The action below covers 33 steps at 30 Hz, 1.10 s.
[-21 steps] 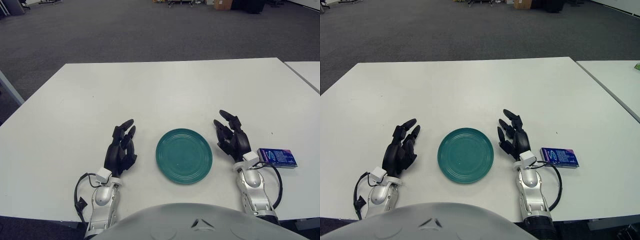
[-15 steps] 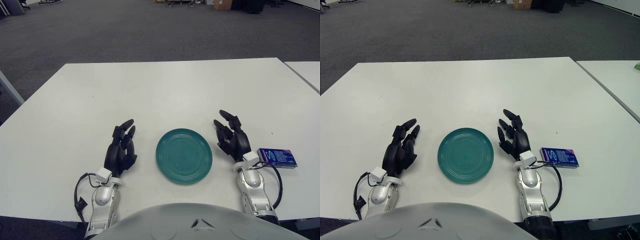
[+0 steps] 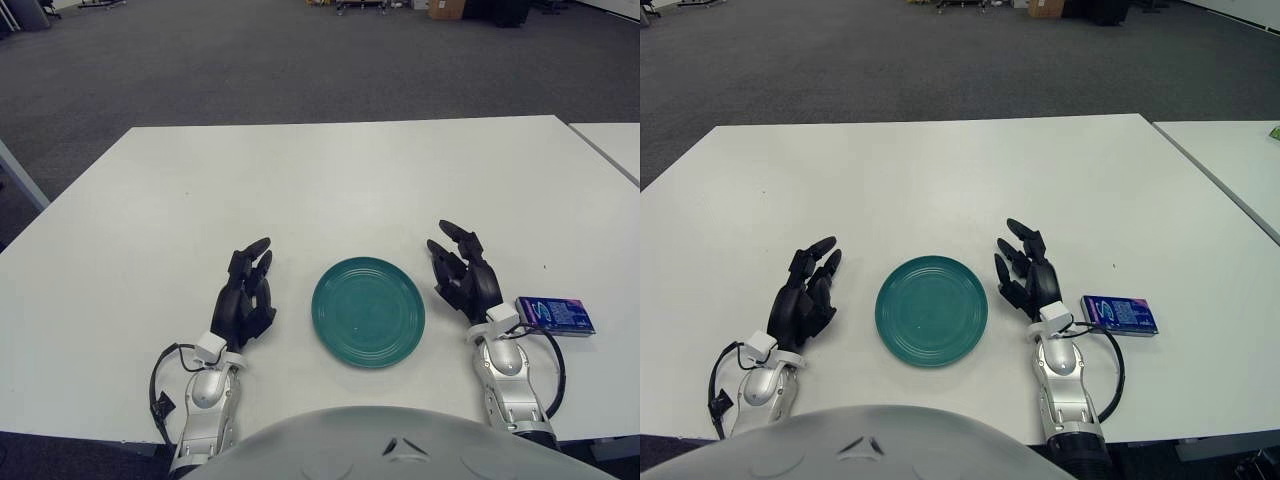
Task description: Put the gum into the plate.
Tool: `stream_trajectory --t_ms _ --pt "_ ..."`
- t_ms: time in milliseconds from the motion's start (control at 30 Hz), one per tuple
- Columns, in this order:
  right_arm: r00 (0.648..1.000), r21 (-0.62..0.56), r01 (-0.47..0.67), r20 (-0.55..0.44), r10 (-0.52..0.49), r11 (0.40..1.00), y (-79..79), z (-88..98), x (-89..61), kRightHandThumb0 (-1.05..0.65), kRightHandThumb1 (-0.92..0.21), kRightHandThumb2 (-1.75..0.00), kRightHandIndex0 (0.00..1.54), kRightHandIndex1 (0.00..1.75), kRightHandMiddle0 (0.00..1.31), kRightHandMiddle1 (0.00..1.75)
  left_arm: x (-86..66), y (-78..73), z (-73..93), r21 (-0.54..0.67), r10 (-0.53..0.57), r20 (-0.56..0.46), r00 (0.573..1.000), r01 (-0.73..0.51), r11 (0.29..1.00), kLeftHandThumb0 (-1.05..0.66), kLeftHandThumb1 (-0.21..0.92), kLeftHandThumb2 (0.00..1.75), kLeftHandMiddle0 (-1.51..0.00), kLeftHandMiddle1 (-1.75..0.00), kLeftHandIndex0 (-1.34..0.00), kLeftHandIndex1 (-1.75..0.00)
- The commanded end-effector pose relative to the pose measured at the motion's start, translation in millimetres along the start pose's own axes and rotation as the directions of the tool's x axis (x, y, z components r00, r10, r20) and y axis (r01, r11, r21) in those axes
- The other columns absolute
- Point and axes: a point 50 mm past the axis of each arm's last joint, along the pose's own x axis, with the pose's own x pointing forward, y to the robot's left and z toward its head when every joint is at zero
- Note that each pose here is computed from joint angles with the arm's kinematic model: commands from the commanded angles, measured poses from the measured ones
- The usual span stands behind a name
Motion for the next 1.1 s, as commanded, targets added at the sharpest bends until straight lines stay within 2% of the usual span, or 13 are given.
stream_trajectory --t_ms 0,33,133,267,333,367,467,600,633,733,833,900,1067 --pt "0.998 -0.015 0.041 -0.049 -0.042 0.999 2.6 8.8 -38.4 -0.68 -0.92 -0.46 0.56 0.02 0.00 0.72 -18.2 -4.2 -33.4 -0.017 -0.018 -0.199 0.980 0.015 1.000 -0.87 0.92 0.88 -0.37 -0.02 -0.05 -0.88" --pt "0.999 -0.039 0.046 0.018 -0.046 0.998 2.2 26.2 -36.5 -0.68 -0.92 -0.45 0.57 0.02 0.00 0.73 -17.8 -4.3 -33.4 -0.018 -0.021 -0.200 0.980 0.018 1.000 -0.87 0.92 0.89 -0.37 -0.02 -0.05 -0.88" --pt "0.984 -0.153 0.074 0.172 -0.047 0.985 -3.1 59.5 -37.4 -0.68 -0.92 -0.46 0.59 0.03 0.00 0.79 -15.9 -6.0 -33.8 -0.027 -0.028 -0.201 0.979 0.023 0.999 -0.85 0.92 0.89 -0.38 -0.02 -0.05 -0.87" --pt "0.957 -0.348 0.124 0.289 -0.019 0.929 -13.9 76.2 -42.1 -0.69 -0.92 -0.47 0.61 0.03 0.00 0.83 -14.1 -8.5 -33.7 -0.040 -0.033 -0.196 0.980 0.026 0.999 -0.84 0.92 0.89 -0.39 -0.03 -0.07 -0.88" --pt "0.938 -0.471 0.163 0.347 0.013 0.867 -19.8 84.6 -44.2 -0.70 -0.92 -0.47 0.61 0.03 0.01 0.84 -13.2 -9.6 -33.7 -0.044 -0.035 -0.195 0.980 0.027 0.999 -0.83 0.92 0.89 -0.39 -0.03 -0.07 -0.88" --pt "0.918 -0.571 0.199 0.393 0.052 0.796 -29.8 94.6 -46.5 -0.70 -0.92 -0.47 0.61 0.03 0.01 0.84 -13.2 -10.1 -33.5 -0.046 -0.037 -0.194 0.980 0.029 0.999 -0.83 0.92 0.89 -0.39 -0.03 -0.08 -0.88" --pt "0.880 -0.730 0.264 0.450 0.152 0.630 -47.2 113.6 -52.6 -0.72 -0.92 -0.48 0.63 0.04 0.03 0.86 -13.3 -10.8 -32.4 -0.053 -0.043 -0.190 0.981 0.034 0.998 -0.82 0.92 0.88 -0.40 -0.03 -0.09 -0.88" --pt "0.873 -0.843 0.299 0.431 0.229 0.446 -59.3 128.1 -60.7 -0.72 -0.92 -0.46 0.64 0.05 0.04 0.89 -12.4 -11.4 -30.3 -0.080 -0.050 -0.178 0.983 0.037 0.996 -0.80 0.92 0.87 -0.42 -0.03 -0.10 -0.88" --pt "0.881 -0.870 0.298 0.409 0.237 0.394 -62.0 130.1 -62.3 -0.72 -0.92 -0.45 0.64 0.05 0.04 0.89 -11.2 -11.4 -30.1 -0.089 -0.050 -0.176 0.983 0.035 0.995 -0.80 0.92 0.87 -0.43 -0.03 -0.11 -0.88" --pt "0.900 -0.912 0.290 0.363 0.243 0.289 -65.2 132.3 -63.2 -0.72 -0.92 -0.40 0.64 0.04 0.03 0.89 -8.1 -11.3 -29.8 -0.102 -0.051 -0.171 0.984 0.033 0.994 -0.78 0.92 0.86 -0.44 -0.03 -0.14 -0.90" --pt "0.915 -0.934 0.283 0.331 0.232 0.218 -66.7 130.6 -63.0 -0.74 -0.92 -0.34 0.63 0.04 0.04 0.87 -6.1 -10.4 -30.2 -0.107 -0.055 -0.168 0.984 0.037 0.994 -0.77 0.92 0.85 -0.45 -0.04 -0.16 -0.90" --pt "0.930 -0.948 0.270 0.302 0.209 0.169 -70.5 126.9 -64.0 -0.78 -0.92 -0.39 0.62 0.03 0.03 0.87 -4.9 -9.8 -30.3 -0.106 -0.063 -0.163 0.985 0.045 0.993 -0.77 0.92 0.85 -0.45 -0.03 -0.15 -0.90" --pt "0.959 -0.965 0.222 0.243 0.147 0.142 -80.4 117.3 -65.8 -0.87 -0.92 -0.48 0.57 0.01 0.01 0.89 -3.8 -8.4 -31.2 -0.113 -0.074 -0.161 0.984 0.056 0.992 -0.76 0.92 0.84 -0.45 -0.03 -0.17 -0.91"
